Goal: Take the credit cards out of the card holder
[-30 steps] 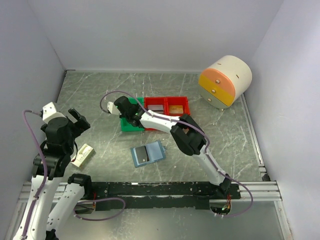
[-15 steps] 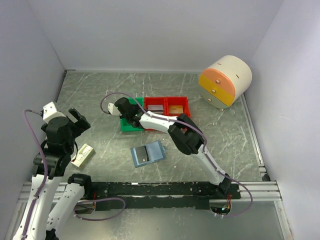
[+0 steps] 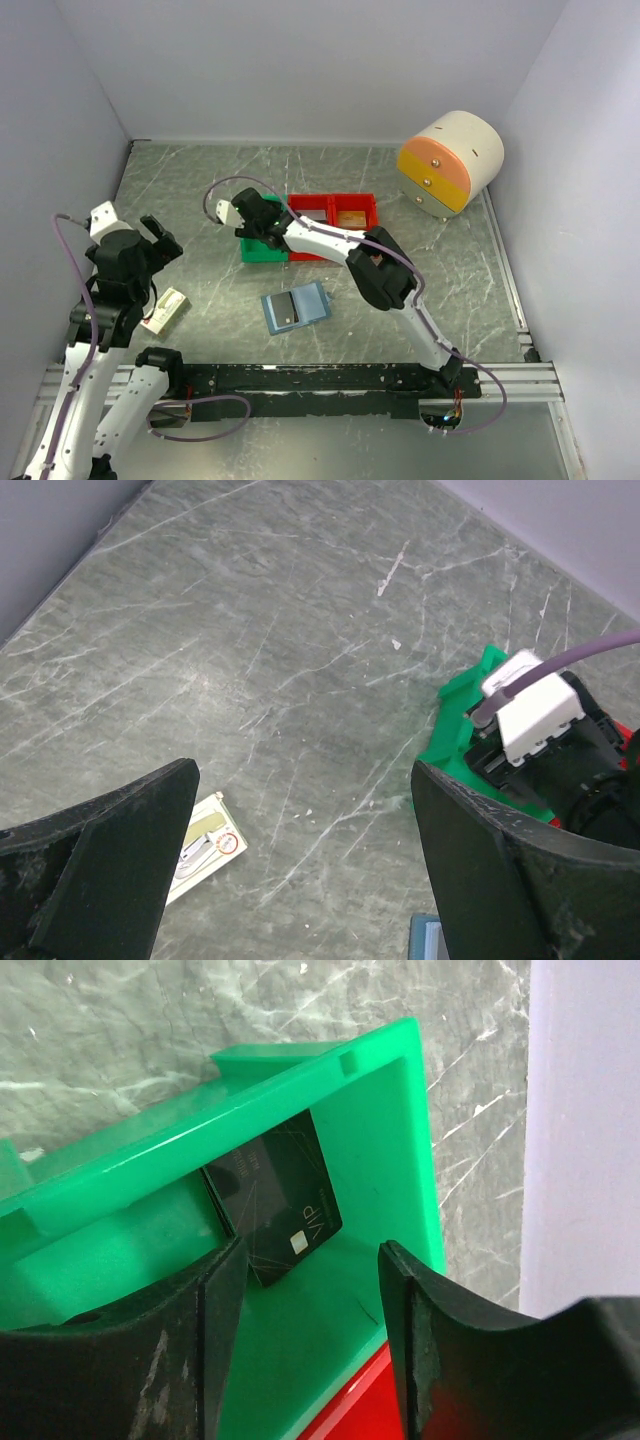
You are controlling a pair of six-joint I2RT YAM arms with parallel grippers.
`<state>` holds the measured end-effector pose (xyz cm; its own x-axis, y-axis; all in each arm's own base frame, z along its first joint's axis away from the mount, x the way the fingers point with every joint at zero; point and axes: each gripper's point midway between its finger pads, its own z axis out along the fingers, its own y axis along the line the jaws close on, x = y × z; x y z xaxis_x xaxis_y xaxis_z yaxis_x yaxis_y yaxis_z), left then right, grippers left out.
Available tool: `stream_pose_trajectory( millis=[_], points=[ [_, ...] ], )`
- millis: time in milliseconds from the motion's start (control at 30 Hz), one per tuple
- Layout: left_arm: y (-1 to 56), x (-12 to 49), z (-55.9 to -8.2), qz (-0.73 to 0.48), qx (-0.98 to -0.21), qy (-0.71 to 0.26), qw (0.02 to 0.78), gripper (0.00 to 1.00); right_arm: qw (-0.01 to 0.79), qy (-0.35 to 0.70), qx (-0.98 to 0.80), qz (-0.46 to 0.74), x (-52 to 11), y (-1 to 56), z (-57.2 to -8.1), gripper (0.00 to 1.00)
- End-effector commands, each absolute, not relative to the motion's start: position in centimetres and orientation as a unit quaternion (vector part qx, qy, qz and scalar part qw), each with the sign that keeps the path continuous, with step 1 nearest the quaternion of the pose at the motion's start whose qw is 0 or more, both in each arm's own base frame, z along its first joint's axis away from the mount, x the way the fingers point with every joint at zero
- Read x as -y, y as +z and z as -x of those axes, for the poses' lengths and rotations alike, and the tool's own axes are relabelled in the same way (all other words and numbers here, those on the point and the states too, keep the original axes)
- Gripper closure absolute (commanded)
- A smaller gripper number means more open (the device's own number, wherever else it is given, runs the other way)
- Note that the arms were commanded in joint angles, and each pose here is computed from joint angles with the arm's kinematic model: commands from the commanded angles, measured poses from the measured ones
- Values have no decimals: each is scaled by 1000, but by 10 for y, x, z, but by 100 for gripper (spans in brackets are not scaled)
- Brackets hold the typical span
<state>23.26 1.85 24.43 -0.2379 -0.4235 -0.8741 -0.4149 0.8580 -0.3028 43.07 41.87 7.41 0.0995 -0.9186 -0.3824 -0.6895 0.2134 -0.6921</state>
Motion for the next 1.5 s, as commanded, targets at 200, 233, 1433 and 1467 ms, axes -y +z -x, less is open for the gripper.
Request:
stream_pose_trajectory(
  millis=[200,233,1433,1467],
  points=[
    [238,-15,-237,255,-797,-7,547,1,488,-5,-732,476,-414,157,-418,43],
    [237,-13,-238,251,-799,-10,546,1,494,17,-748,443,-409,166,-415,43],
    [100,188,-205,52,-905,-321,276,15,195,479,-850,104,-343,65,-193,58],
    [96,193,-204,48,-907,-319,270,18,193,481,-849,103,-344,64,-193,59]
  ],
)
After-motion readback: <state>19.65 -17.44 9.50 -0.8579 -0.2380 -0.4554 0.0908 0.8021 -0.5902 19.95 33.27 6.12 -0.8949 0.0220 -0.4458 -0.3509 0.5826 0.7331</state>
